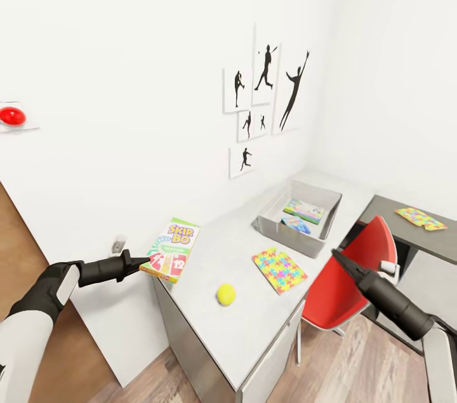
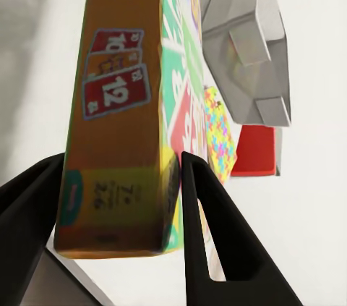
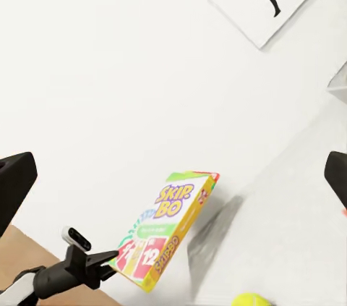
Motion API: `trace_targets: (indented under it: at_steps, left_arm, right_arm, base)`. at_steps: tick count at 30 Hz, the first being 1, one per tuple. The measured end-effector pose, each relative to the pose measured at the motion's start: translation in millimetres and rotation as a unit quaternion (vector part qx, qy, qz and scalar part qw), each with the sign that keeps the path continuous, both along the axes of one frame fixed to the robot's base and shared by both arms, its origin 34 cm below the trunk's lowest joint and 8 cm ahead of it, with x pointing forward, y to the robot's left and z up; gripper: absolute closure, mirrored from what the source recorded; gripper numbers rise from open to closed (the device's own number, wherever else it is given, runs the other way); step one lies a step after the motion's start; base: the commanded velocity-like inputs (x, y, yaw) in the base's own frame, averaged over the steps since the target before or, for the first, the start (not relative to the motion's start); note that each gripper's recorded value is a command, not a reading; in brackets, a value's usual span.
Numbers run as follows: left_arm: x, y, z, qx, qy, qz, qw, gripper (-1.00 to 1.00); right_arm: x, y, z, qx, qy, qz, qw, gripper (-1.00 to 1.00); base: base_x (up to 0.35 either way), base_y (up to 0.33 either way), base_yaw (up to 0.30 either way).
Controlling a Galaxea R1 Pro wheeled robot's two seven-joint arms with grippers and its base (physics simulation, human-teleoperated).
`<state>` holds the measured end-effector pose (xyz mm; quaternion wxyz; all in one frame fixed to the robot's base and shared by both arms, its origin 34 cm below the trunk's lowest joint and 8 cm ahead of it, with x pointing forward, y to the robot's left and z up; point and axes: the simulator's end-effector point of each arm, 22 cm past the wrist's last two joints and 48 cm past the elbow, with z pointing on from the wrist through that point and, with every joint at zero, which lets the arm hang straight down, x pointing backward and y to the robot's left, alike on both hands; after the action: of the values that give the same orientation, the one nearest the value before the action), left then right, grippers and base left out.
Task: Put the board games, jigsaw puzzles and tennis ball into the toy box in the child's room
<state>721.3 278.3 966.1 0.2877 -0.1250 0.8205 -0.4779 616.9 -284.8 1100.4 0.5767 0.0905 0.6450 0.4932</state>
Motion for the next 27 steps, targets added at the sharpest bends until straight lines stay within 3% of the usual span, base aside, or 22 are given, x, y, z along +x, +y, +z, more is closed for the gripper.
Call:
trace_targets:
  at_steps: [3, 6, 9, 17, 27]
  left_arm:
    - [-1, 0, 3, 0.0, 0.0, 0.0, 1.0, 1.0]
    - [-1, 0, 8, -0.002, -0.002, -0.001, 1.0, 1.0]
    - [-3, -4, 17, -0.015, -0.009, -0.007, 0.9998, 1.0]
    - [-12, -18, 60, -0.082, -0.052, -0.041, 0.9944, 1.0]
    - [-24, -11, 102, -0.126, -0.092, -0.061, 0.9859, 1.0]
  right_arm:
    - [4, 0, -7, -0.009, 0.035, -0.009, 0.9993, -1.0]
    - [4, 6, -4, -0.011, 0.038, -0.001, 0.9992, -1.0]
    - [3, 8, 1, -0.009, 0.036, 0.002, 0.9993, -1.0]
    - [-8, 17, 26, 0.008, 0.0, 0.03, 0.9995, -1.0]
    - [-15, 18, 42, 0.012, -0.011, 0.035, 0.9992, -1.0]
  base:
    - [0.0, 0.0, 0.0]
    - [0.0, 0.0, 0.0]
    - [0.0, 0.0, 0.0]
    - [0.0, 0.0, -0.021]
    - [0.0, 0.0, -0.23]
